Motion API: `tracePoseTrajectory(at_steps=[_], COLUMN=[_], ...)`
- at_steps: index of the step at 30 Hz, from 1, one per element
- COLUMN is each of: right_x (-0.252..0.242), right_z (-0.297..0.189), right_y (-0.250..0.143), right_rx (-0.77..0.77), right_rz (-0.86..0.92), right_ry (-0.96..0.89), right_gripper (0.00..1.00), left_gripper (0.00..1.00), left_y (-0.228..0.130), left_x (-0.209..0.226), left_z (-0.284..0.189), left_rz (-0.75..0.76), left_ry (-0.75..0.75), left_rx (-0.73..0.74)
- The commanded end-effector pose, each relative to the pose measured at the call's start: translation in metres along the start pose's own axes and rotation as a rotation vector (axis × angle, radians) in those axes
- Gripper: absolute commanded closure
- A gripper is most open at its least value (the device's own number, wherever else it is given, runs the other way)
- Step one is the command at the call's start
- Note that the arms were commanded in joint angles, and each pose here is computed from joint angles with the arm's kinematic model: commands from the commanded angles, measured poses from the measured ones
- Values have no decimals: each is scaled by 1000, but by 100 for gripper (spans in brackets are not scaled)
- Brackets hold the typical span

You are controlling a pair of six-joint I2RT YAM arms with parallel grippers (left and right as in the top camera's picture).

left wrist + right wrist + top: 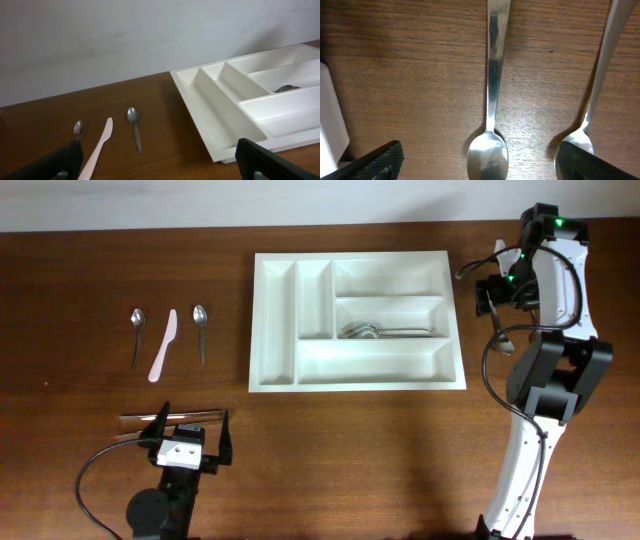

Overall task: Pack container
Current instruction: 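Move the right gripper over the silver spoons on the right, then lower the right gripper onto a silver spoon handle and grasp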

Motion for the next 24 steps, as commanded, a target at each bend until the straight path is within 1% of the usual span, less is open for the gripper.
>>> tracePoseTrajectory(at_steps=[1,8,24], right_x=[4,4,3], right_z=[14,24,26], right_y=[1,1,8], right_rx=[27,45,5], right_rz=[-19,-19,-17], right_ry=[18,17,14], right_gripper=[1,1,1], left_gripper=[1,1,1], left_y=[-2,-2,-2], left_x=[1,1,1], left_z=[0,0,0], left_rz=[12,12,12], left_ry=[13,13,13], left_rx=[5,5,5])
Point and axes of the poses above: each gripper's point midway between its finger pads, its own z axis out along the fingers, its own x axis along the line the jaws close on, y = z × x, the point moved 8 cm from there along -z, back along the fingers, and after that the axes turned 15 degrees about z, right-handed, at the moved point
